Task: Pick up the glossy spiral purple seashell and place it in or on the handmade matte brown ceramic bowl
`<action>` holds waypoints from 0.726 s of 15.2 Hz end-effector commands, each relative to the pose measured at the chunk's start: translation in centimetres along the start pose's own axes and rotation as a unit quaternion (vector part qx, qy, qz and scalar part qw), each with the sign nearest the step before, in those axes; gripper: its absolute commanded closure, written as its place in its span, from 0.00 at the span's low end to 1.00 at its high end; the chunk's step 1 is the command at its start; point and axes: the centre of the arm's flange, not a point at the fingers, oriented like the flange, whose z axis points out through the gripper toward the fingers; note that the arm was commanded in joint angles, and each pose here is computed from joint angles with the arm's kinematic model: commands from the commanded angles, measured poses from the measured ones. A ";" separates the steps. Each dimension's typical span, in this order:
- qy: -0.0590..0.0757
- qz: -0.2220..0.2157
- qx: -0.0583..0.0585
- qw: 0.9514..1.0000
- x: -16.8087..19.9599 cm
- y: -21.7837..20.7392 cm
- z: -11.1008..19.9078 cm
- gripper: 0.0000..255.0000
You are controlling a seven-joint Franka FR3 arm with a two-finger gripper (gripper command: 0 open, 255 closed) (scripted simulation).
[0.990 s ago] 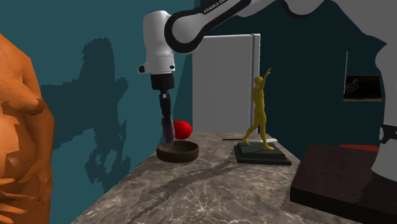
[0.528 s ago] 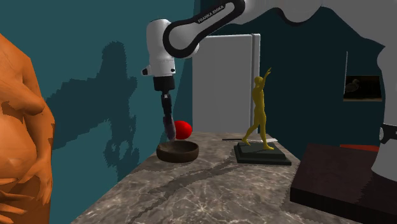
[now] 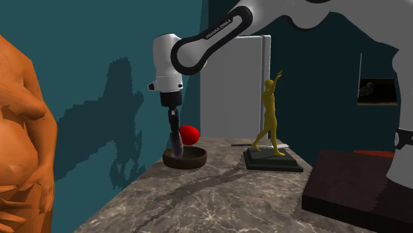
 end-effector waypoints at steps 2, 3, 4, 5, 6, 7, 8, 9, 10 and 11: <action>0.000 0.000 0.000 1.000 0.2 -0.2 1.6 1.00; 0.000 0.000 0.000 1.000 0.2 -0.2 2.1 1.00; 0.000 0.000 0.000 1.000 0.3 -0.3 2.6 1.00; 0.000 0.000 0.000 1.000 0.3 -0.4 3.1 1.00; 0.000 0.000 0.000 1.000 0.4 -0.5 3.8 1.00; 0.000 0.000 0.000 1.000 0.4 -0.5 3.8 1.00; 0.000 0.000 0.000 1.000 0.4 -0.5 3.8 1.00; 0.000 0.000 0.000 1.000 0.4 -0.5 3.8 1.00; 0.000 0.000 0.000 1.000 0.4 -0.5 3.8 1.00; 0.000 0.000 0.000 1.000 0.4 -0.5 3.8 1.00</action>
